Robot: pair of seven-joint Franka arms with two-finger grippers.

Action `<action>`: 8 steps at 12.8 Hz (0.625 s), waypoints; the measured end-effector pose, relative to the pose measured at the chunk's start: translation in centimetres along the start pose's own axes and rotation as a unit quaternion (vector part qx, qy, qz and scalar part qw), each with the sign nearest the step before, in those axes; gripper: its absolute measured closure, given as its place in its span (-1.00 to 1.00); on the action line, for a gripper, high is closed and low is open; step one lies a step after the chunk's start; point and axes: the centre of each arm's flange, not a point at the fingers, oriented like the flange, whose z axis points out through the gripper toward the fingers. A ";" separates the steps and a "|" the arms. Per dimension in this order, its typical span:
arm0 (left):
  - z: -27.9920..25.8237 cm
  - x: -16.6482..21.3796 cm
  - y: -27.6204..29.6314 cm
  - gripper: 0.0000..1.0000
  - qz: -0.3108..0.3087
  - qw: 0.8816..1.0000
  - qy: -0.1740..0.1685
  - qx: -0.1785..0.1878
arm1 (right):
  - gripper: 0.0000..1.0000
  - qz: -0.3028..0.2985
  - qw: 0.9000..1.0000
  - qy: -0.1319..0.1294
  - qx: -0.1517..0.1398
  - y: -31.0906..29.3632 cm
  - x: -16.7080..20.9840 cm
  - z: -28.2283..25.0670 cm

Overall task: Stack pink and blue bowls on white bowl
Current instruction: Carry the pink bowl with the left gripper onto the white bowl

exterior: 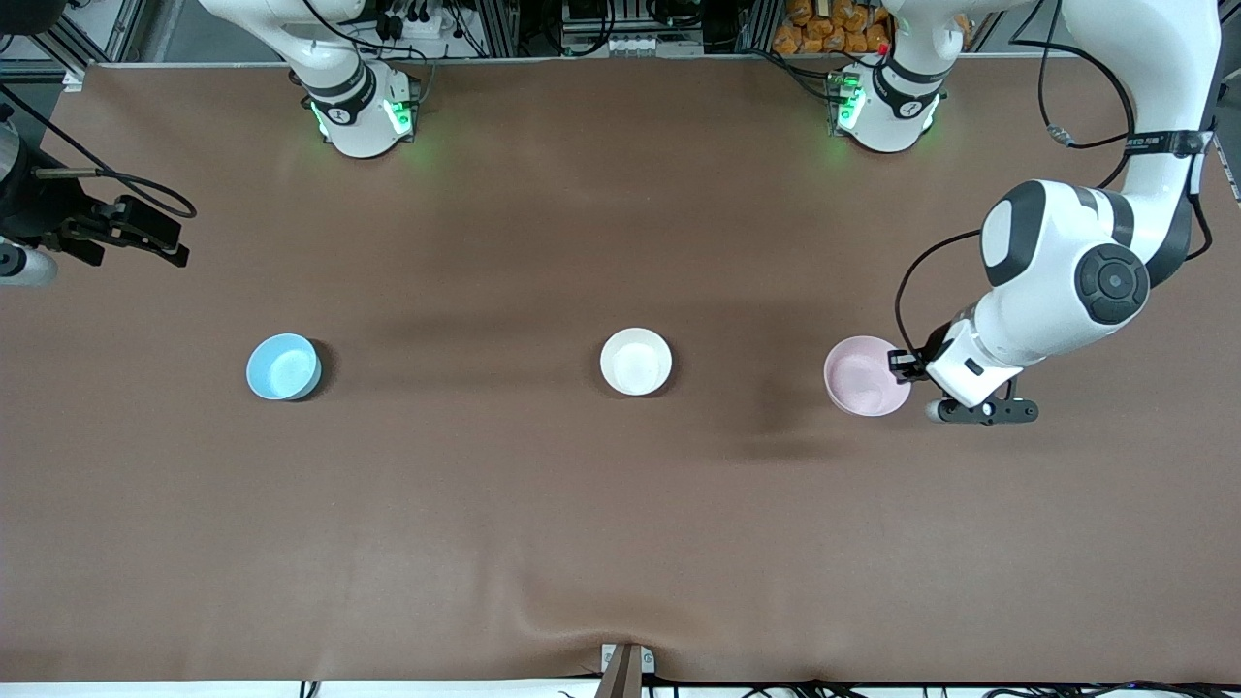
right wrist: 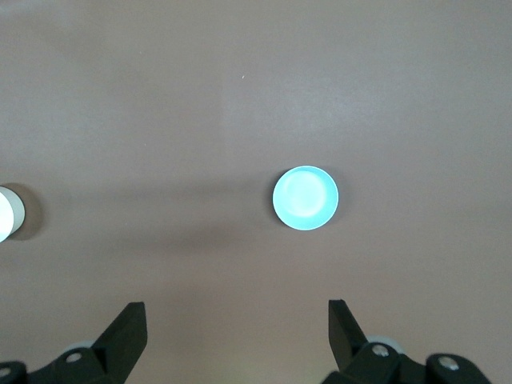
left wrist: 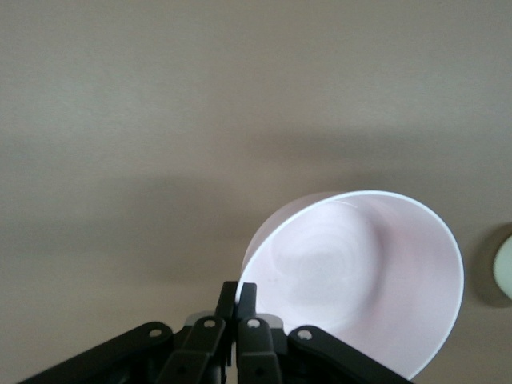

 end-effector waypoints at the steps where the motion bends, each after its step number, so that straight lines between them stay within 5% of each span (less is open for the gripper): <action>1: 0.2 -0.2 0.9 0.94 -0.006 1.000 -0.002 -0.004 | -1.00 0.000 1.000 0.000 0.000 0.0 0.0 0.0; 8: 3.1 -2.1 14.2 0.94 -0.050 0.998 -0.019 -0.026 | -1.00 0.001 1.000 0.000 0.000 0.1 0.0 0.0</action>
